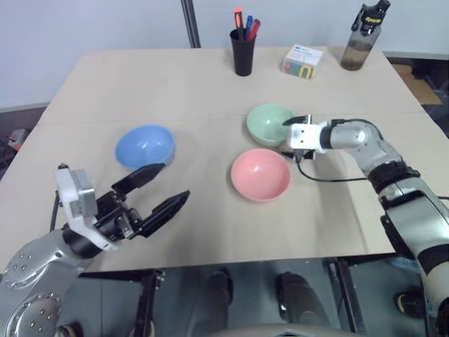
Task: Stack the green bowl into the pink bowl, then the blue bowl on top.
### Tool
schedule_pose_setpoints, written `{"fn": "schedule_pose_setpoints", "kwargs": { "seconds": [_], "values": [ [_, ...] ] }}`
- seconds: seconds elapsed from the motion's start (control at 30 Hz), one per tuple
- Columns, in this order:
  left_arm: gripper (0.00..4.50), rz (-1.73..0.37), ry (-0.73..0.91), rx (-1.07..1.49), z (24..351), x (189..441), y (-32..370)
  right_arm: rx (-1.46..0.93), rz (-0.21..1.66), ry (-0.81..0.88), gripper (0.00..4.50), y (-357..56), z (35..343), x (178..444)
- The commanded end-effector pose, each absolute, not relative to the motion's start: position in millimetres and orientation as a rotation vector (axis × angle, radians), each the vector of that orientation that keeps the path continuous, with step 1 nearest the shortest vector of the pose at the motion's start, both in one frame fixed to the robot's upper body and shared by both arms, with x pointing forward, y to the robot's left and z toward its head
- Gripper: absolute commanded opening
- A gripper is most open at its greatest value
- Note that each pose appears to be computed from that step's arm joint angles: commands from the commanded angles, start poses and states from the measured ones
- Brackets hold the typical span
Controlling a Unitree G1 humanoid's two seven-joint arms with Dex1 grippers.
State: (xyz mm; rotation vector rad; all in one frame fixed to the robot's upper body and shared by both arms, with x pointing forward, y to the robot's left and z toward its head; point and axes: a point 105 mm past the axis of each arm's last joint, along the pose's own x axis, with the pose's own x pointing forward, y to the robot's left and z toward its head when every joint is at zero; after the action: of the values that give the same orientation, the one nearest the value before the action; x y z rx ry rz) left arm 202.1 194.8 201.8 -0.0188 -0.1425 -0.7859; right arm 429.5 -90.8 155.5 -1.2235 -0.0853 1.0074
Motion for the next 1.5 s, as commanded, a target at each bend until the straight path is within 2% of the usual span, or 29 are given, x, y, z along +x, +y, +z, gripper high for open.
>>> {"fn": "schedule_pose_setpoints", "kwargs": {
  "seconds": [0.03, 0.07, 0.1, 0.17, 0.2, 0.23, 0.27, 0.43, 0.57, 0.67, 0.73, 0.83, 0.97, 1.0, 1.1, 1.13, 1.2, 1.3, 1.4, 1.5],
  "values": [
    [4.5, -0.771, -0.201, 0.033, 214.7, 193.0, 191.3, -1.258, 1.013, -0.14, 2.43, -82.3, 167.2, 431.3],
    [4.5, -0.768, -0.201, 0.034, 214.6, 192.2, 191.2, -1.257, 1.022, -0.139, 1.82, -81.1, 166.5, 430.8],
    [4.5, -0.765, -0.201, 0.034, 214.5, 191.6, 191.0, -1.254, 1.028, -0.139, 1.69, -80.2, 166.4, 430.6],
    [4.5, -0.759, -0.2, 0.036, 214.1, 191.1, 191.1, -1.252, 1.037, -0.139, 1.1, -79.3, 166.8, 430.2],
    [4.5, -0.758, -0.2, 0.037, 214.1, 191.1, 191.1, -1.25, 1.042, -0.137, 1.01, -79.3, 167.2, 429.9],
    [4.5, -0.757, -0.201, 0.037, 214.0, 191.2, 191.1, -1.247, 1.047, -0.136, 0.33, -79.4, 167.8, 429.6],
    [4.5, -0.757, -0.201, 0.038, 214.0, 191.8, 191.0, -1.244, 1.051, -0.137, 0.05, -79.6, 169.0, 429.4],
    [4.5, -0.759, -0.203, 0.042, 212.7, 195.0, 189.8, -1.232, 1.051, -0.152, 0.02, -83.1, 176.4, 428.8],
    [4.5, -0.705, -0.18, 0.074, 207.0, 205.3, 194.8, -1.084, 1.133, -0.218, 0.02, -85.7, 205.6, 416.2],
    [4.5, -0.673, -0.167, 0.091, 203.8, 210.8, 198.4, -0.952, 1.278, -0.264, 0.02, -82.6, 225.5, 389.8],
    [4.5, -0.673, -0.164, 0.094, 202.6, 212.9, 198.5, -0.88, 1.381, -0.268, 0.02, -77.7, 228.5, 362.3],
    [4.5, -0.679, -0.156, 0.098, 200.3, 215.2, 198.3, -0.834, 1.484, -0.223, 0.02, -71.6, 218.3, 329.4],
    [4.5, -0.688, -0.157, 0.102, 201.8, 221.5, 198.8, -0.795, 1.535, -0.128, 0.02, -64.2, 196.8, 308.7],
    [4.5, -0.689, -0.159, 0.104, 202.7, 223.1, 199.1, -0.789, 1.54, -0.116, 0.77, -62.5, 193.2, 305.8],
    [4.5, -0.677, -0.144, 0.125, 202.0, 227.8, 201.6, -0.792, 1.531, -0.08, 1.93, -59.8, 181.9, 303.9],
    [4.5, -0.669, -0.14, 0.136, 201.8, 230.1, 202.3, -0.792, 1.523, -0.077, 2.63, -59.7, 181.3, 304.5],
    [4.5, -0.636, -0.143, 0.129, 204.8, 236.4, 204.8, -0.779, 1.501, -0.093, 3.15, -58.7, 186.5, 306.0],
    [4.5, -0.451, -0.114, 0.266, 206.0, 251.6, 218.7, -0.673, 1.421, -0.186, 4.38, -56.7, 211.6, 307.0],
    [4.5, -0.258, -0.017, 0.426, 204.6, 269.4, 232.1, -0.545, 1.382, -0.245, 4.45, -61.4, 231.3, 297.8],
    [4.5, -0.182, 0.131, 0.59, 197.1, 283.4, 240.6, -0.486, 1.356, -0.263, 4.45, -66.2, 237.1, 289.5]
  ]
}}
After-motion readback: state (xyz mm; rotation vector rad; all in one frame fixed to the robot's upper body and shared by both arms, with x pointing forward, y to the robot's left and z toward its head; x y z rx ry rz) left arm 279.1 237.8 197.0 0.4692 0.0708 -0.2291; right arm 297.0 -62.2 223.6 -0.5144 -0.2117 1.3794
